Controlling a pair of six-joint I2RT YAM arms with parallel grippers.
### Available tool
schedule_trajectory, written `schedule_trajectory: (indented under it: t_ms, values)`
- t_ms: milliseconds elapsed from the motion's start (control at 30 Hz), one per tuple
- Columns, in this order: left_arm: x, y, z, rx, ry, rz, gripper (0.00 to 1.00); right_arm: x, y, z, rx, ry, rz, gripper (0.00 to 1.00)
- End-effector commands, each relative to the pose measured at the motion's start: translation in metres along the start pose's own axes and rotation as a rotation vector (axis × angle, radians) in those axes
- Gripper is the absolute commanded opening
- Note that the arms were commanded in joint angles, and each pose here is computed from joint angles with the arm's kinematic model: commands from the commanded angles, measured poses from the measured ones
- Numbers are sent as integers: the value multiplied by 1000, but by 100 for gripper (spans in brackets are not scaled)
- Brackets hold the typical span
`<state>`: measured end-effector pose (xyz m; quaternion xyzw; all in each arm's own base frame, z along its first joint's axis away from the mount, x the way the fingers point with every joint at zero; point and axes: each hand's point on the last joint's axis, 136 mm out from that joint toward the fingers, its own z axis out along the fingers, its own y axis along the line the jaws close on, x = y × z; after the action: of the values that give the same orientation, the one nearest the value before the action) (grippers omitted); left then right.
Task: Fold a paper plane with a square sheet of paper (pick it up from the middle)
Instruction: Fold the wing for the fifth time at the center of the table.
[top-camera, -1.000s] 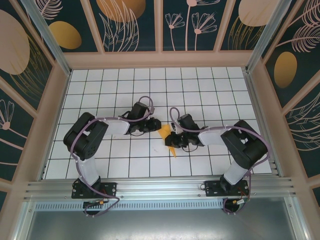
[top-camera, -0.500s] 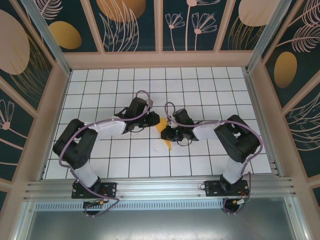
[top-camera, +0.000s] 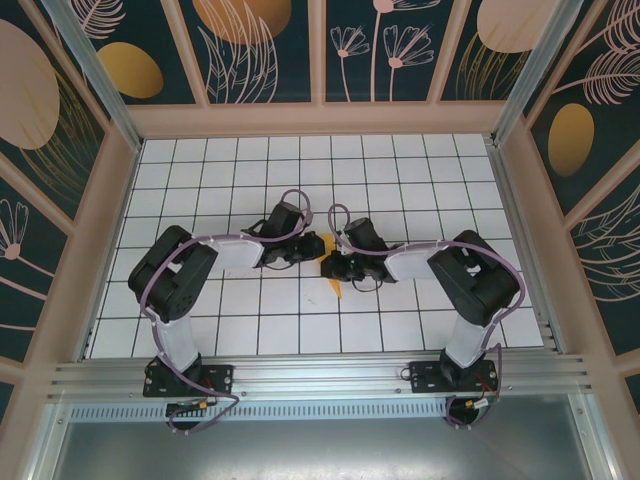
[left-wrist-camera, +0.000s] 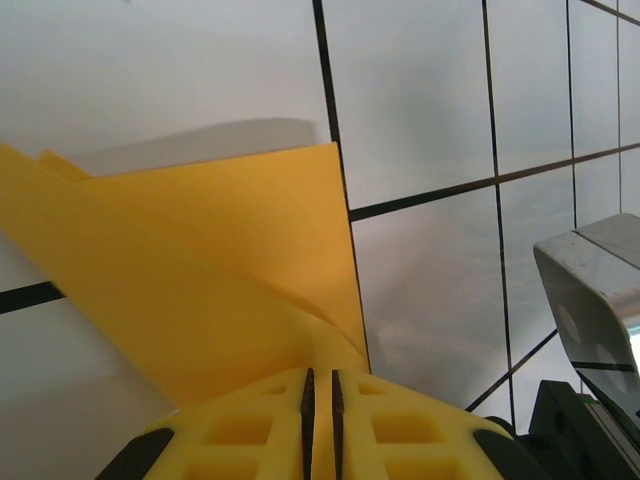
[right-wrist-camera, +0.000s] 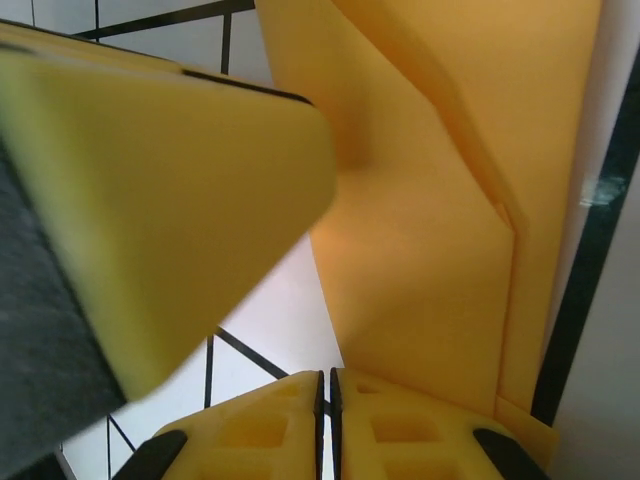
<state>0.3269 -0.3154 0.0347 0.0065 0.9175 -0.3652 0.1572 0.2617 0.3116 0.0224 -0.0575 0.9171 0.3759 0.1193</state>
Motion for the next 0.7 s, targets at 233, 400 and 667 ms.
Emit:
schedule_trajectory:
  t_ms: [233,400,667]
  values:
    - [13,32,26,-109,63,-15,14,2,12,-12,-25,-12,-20,16]
    - [16,42,27,-150,68,-11,14,18,10,-15,-30,36,0,18]
    - [20,49,28,-170,85,-2,13,55,-23,-6,30,136,90,17]
